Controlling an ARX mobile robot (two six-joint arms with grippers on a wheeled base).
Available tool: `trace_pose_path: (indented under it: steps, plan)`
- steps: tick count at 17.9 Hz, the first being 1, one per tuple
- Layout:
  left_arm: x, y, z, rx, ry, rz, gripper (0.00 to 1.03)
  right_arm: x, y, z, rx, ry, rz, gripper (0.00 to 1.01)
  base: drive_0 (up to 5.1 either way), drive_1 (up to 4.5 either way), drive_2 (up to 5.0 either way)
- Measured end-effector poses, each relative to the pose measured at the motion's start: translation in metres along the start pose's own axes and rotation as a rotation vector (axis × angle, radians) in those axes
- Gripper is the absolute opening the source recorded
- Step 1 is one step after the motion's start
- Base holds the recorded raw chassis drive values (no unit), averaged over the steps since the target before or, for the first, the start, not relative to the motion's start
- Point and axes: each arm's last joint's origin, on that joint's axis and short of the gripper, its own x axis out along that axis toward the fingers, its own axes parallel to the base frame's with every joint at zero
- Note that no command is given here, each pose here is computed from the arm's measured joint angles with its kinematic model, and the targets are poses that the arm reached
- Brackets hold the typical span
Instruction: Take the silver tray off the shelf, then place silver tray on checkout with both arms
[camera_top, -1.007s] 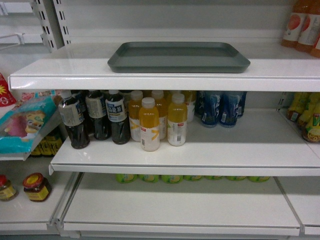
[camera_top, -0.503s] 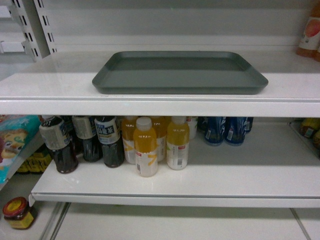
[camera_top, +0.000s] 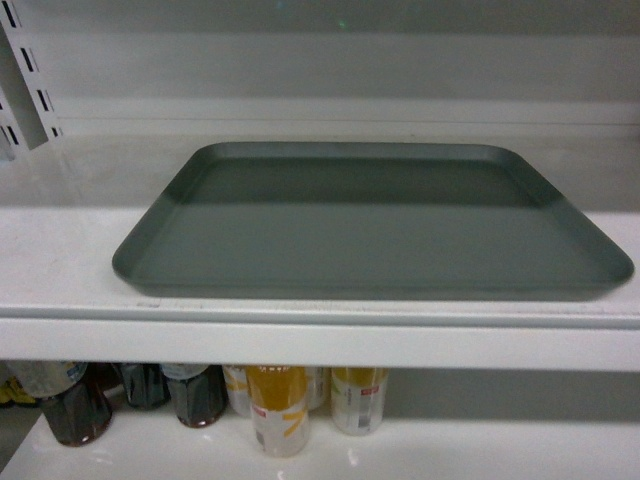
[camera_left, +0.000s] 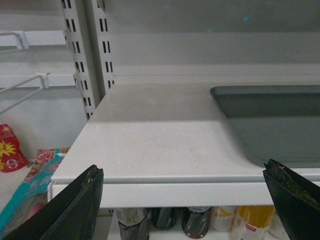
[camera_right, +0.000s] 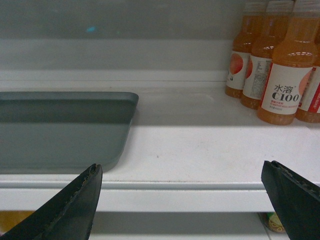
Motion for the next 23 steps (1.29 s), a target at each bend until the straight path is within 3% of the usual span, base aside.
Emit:
trace_pose_path:
  steps: [2, 23]
  plan:
    - [0.0, -0.0001, 0.0001, 0.0, -0.001, -0.003, 0.98, 0.0, 0.0, -0.0004, 0.0, 0.004, 0.0, 0.98, 0.1, 4.4, -4.2]
    - [0.0, -0.0001, -0.0002, 0.0, 0.002, -0.003, 0.98, 0.0, 0.0, -0.0002, 0.0, 0.002, 0.0, 0.98, 0.0, 0.0, 0.0]
